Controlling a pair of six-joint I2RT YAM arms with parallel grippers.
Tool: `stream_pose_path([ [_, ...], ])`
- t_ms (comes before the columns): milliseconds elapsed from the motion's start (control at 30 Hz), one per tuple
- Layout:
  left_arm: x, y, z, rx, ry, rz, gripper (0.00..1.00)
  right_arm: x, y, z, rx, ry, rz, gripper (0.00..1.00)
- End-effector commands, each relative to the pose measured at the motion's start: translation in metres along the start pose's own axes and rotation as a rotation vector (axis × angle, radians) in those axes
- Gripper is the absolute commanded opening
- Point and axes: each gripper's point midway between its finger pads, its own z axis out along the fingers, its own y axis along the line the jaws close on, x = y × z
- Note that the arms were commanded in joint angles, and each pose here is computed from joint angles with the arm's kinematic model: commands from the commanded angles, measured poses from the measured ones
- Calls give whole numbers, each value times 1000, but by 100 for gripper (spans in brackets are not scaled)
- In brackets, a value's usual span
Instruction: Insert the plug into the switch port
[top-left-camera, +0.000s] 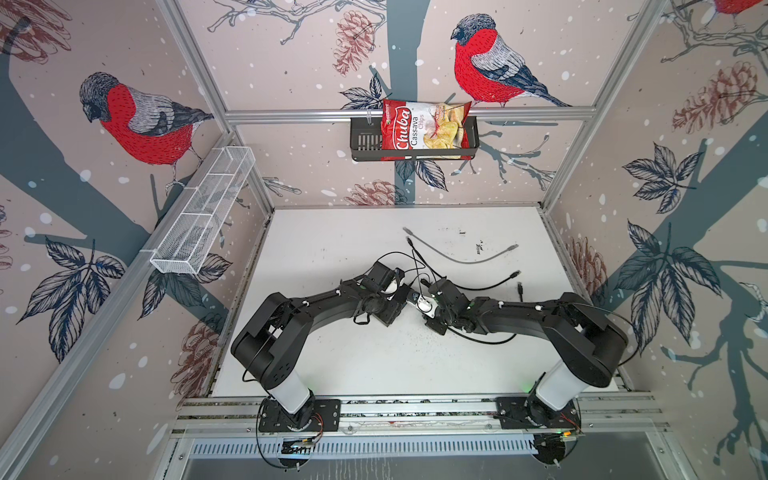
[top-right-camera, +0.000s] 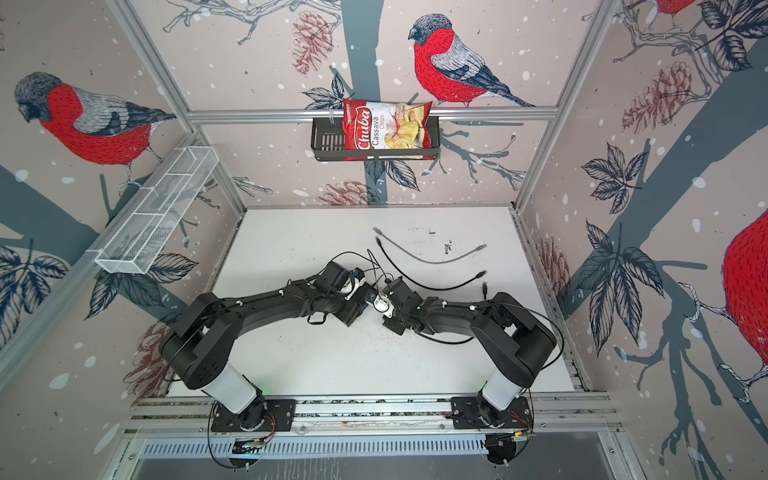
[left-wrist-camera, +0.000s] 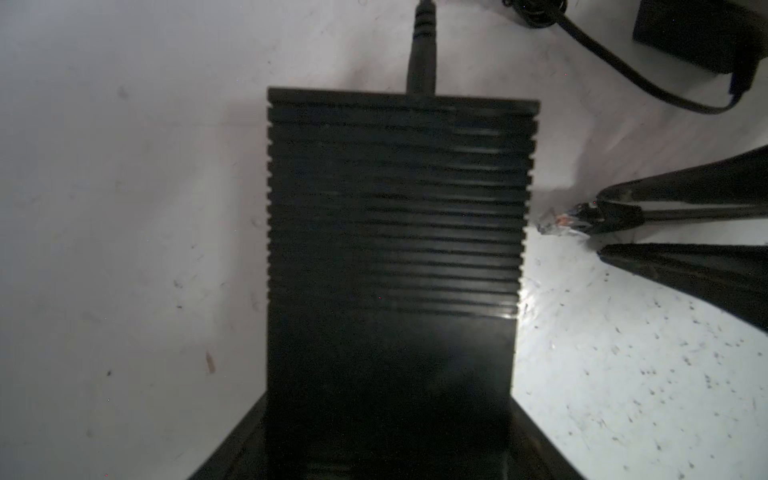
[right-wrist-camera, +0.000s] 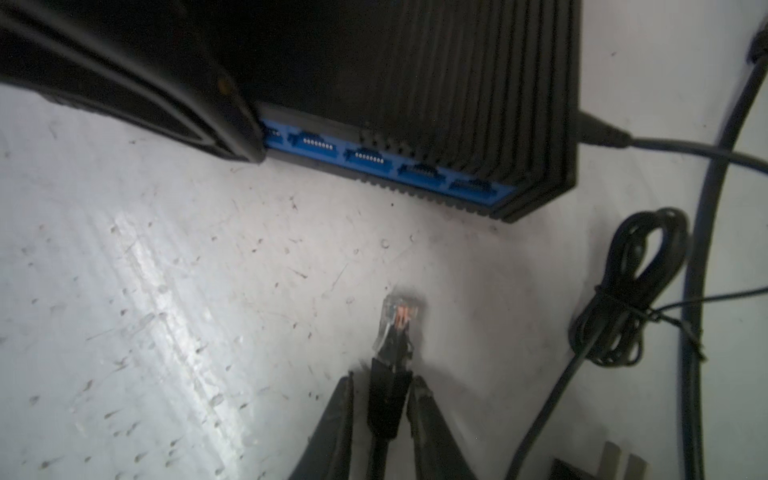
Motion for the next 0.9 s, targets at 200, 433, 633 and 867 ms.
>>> stream_pose_path([
  [200,-9,-1,-3,8,-31,3,0,25,5,8,-33,107,-6,21],
  [433,-9,0,-3,3,-23,5,0,34,6,15,-54,156,16,27],
  [633,-7,1,-3,1,-17,3,0,21,-1,1,-55,103,44,33],
  [867,-8,1,-3,2,-15,3,0,24,2,-7,-86,108,75,35],
])
